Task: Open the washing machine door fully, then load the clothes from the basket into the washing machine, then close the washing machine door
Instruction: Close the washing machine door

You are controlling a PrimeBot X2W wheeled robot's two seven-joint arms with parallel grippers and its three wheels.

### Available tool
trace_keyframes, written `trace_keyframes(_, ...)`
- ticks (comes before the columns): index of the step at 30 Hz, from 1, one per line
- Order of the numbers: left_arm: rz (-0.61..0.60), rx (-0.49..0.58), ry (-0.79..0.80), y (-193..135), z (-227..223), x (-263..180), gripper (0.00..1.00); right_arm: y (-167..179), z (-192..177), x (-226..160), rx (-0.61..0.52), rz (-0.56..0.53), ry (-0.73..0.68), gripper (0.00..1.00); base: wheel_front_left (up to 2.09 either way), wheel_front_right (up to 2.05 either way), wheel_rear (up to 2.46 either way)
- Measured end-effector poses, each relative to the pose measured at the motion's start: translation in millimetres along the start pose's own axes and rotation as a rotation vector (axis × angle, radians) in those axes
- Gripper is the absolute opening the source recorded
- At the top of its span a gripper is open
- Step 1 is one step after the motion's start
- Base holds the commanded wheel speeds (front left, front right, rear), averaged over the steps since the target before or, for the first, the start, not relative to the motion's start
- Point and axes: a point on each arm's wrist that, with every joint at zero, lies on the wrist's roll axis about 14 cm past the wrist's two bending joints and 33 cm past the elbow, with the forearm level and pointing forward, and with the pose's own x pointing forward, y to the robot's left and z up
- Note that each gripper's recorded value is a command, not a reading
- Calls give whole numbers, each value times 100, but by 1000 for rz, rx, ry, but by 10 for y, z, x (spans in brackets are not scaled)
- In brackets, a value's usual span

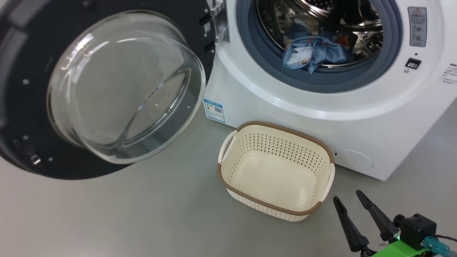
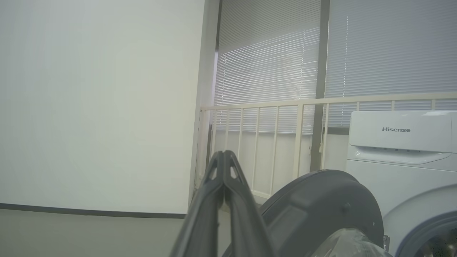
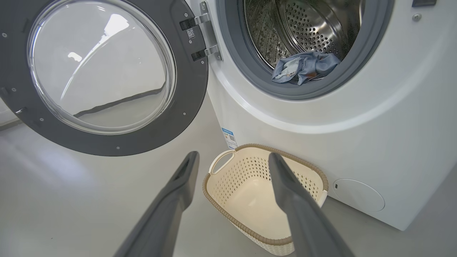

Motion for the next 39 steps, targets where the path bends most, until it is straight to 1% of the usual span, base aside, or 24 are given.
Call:
trace_keyframes(4, 1, -35, 8, 42, -44, 310, 0, -62, -8, 11, 8, -13, -3, 100, 0, 0, 0)
trace_keyframes(7, 48, -100, 58, 176, -215, 475, 0, -122, -1, 4, 10, -28, -8, 100, 0, 0, 0)
trace_keyframes(9, 95, -177, 107, 260, -363, 562, 0, -162, -4, -6, 13, -39, -9, 100, 0, 0, 0)
trace_keyframes(14, 201, -399, 315, 396, -780, 718, 0, -248, -78, -64, 20, -62, 9, 100, 0, 0, 0)
trace_keyframes(15, 201, -399, 315, 396, -780, 718, 0, -248, -78, -64, 20, -62, 9, 100, 0, 0, 0)
trace_keyframes(16, 209, -433, 366, 399, -859, 727, 0, -256, -92, -73, 22, -65, 13, 100, 0, 0, 0)
trace_keyframes(17, 208, -441, 415, 389, -931, 725, 0, -264, -101, -82, 22, -66, 15, 100, 0, 0, 0)
trace_keyframes(18, 206, -474, 514, 353, -1081, 691, 0, -269, -121, -95, 25, -68, 20, 100, 0, 0, 0)
trace_keyframes(19, 205, -493, 559, 330, -1151, 665, 0, -275, -130, -99, 26, -70, 22, 100, 0, 0, 0)
trace_keyframes(21, 209, -511, 645, 310, -1294, 582, 0, -288, -150, -105, 28, -72, 27, 100, 0, 0, 0)
trace_keyframes(25, 225, -570, 770, 280, -1503, 430, 0, -312, -181, -113, 29, -74, 36, 100, 0, 0, 0)
trace_keyframes(27, 229, -577, 827, 265, -1593, 359, 0, -318, -197, -118, 31, -75, 40, 100, 0, 0, 0)
trace_keyframes(32, 205, -629, 907, 139, -1704, 296, 0, -358, -221, -135, 27, -80, 48, 100, 0, 0, 0)
trace_keyframes(36, 193, -669, 938, 93, -1722, 259, 0, -373, -219, -141, 22, -81, 50, 100, 0, 0, 0)
trace_keyframes(39, 180, -679, 962, 66, -1729, 221, 0, -372, -197, -149, 19, -82, 45, 100, 0, 0, 0)
